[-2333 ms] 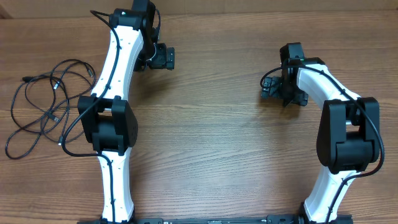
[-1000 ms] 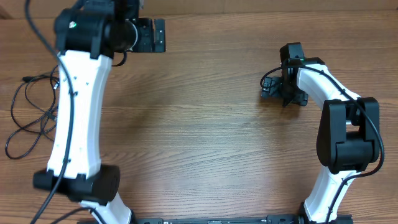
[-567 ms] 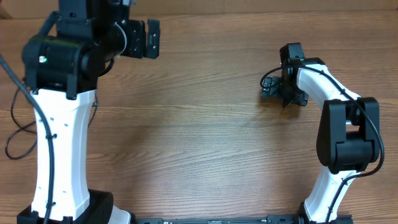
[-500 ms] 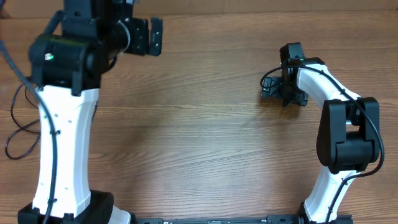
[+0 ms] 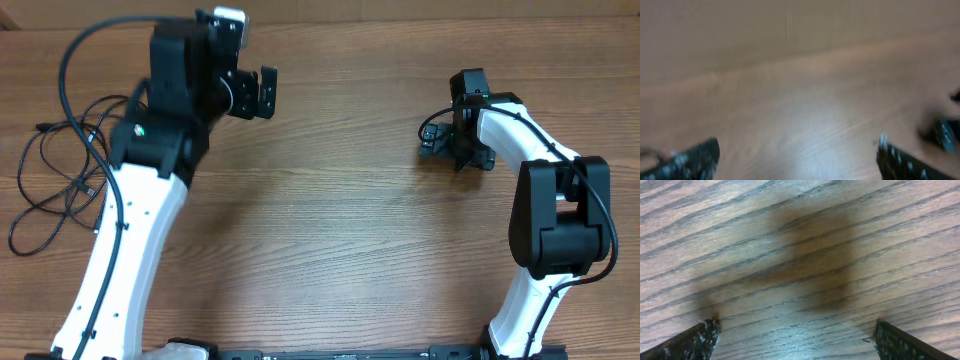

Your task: Untangle cables

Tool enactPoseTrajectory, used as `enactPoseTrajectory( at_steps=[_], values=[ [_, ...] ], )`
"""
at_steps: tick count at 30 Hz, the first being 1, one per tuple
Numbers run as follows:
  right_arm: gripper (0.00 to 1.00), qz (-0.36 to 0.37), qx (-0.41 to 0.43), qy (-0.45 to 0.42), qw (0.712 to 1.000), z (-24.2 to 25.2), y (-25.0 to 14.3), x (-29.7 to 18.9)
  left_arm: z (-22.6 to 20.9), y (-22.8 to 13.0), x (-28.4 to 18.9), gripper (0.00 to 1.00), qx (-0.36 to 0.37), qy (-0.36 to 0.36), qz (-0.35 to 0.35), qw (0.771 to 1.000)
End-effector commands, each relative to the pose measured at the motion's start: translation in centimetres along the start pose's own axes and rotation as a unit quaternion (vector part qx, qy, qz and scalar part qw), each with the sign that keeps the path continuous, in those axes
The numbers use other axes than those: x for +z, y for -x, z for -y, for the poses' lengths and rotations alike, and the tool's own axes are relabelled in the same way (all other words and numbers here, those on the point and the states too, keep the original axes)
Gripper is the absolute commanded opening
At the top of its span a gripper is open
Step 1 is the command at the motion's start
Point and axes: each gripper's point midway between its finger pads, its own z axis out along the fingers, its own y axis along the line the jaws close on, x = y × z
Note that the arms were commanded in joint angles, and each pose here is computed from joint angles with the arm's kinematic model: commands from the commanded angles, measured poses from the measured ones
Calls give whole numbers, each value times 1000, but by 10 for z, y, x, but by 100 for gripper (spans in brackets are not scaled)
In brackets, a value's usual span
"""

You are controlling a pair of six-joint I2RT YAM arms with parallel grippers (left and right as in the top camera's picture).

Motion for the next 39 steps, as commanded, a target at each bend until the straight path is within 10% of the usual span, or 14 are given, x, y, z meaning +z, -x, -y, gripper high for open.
enactPoseTrajectory(
  at_steps=[1, 17, 39],
  values=[
    [100, -13, -3, -18, 1000, 5, -8, 9, 2, -36, 10, 100, -14, -6, 4, 1000],
    [100, -13, -3, -18, 1000, 5, -8, 9, -33, -210, 1, 100, -158, 20, 162, 974],
    [100, -13, -3, -18, 1000, 5, -8, 9, -50, -277, -29, 100, -166, 85, 113, 976]
  ],
)
